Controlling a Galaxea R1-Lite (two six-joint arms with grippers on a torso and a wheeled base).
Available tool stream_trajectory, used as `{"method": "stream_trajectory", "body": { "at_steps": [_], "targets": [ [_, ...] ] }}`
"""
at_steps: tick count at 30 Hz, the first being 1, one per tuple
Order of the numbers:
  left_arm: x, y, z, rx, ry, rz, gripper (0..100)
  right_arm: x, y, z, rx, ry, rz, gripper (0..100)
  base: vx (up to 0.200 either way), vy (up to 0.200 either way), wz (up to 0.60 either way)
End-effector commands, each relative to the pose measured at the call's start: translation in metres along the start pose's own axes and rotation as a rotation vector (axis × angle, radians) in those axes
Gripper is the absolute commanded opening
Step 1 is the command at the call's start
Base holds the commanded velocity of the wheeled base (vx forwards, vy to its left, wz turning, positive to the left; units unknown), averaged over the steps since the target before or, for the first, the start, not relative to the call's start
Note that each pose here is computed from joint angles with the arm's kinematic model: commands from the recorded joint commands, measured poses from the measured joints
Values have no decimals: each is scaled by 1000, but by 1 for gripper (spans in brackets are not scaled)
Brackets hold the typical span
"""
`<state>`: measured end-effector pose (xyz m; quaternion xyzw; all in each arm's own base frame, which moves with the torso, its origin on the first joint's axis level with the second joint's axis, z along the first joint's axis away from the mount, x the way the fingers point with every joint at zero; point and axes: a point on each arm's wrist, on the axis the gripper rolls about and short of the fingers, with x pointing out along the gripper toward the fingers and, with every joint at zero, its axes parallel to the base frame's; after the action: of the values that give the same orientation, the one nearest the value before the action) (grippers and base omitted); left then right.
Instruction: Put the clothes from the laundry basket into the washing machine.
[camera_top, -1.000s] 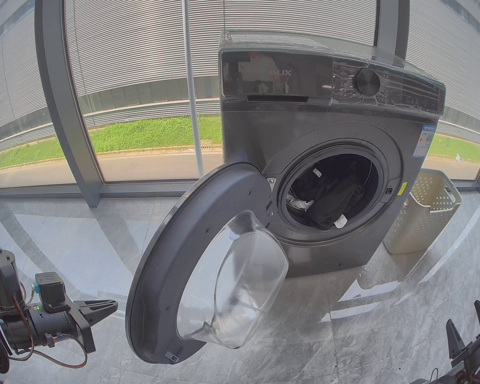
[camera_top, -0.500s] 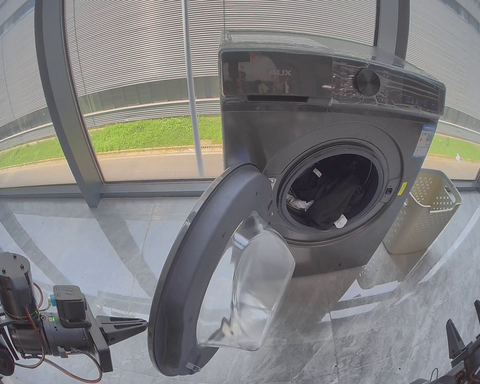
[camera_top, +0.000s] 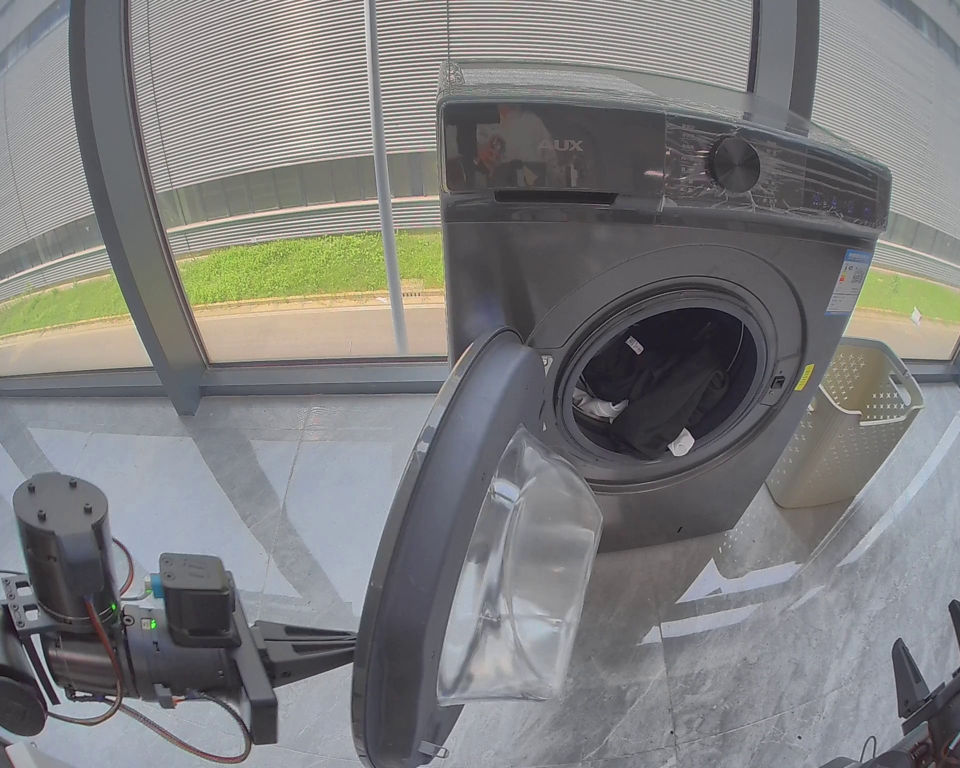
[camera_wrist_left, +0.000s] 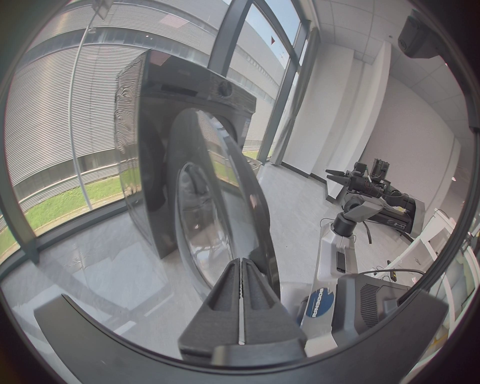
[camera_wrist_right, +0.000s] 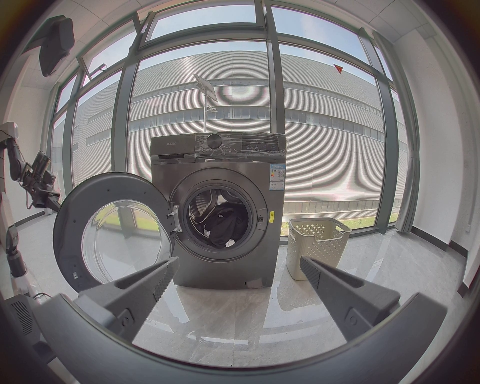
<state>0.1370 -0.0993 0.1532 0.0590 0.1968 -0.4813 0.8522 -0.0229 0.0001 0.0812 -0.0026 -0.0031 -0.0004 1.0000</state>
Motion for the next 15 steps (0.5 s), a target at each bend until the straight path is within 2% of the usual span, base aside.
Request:
{"method": "stream_trajectory", "body": {
  "at_steps": [1,5,7,8,10,11,12,15],
  "targets": [
    [38,0,19,23,24,-78,0,0,0,-5,-1,3,1,100,0,0,0],
    [62,-12,36,53,16,-153,0,0,0,-5,-1,5,1,100,0,0,0],
    [67,-16,40,55,13,-174,0,0,0,-5,1,5,1,100,0,0,0],
    [79,-27,49,43,9,-213,0,0,0,-5,1,3,1,100,0,0,0],
    [88,-31,55,19,-3,-214,0,0,0,-5,1,3,1,100,0,0,0],
    [89,-31,55,17,-6,-214,0,0,0,-5,1,3,1,100,0,0,0],
    [99,-33,62,3,-34,-218,0,0,0,-5,1,5,1,100,0,0,0],
    [122,-42,79,20,-136,-262,0,0,0,-5,1,3,1,100,0,0,0]
  ]
}}
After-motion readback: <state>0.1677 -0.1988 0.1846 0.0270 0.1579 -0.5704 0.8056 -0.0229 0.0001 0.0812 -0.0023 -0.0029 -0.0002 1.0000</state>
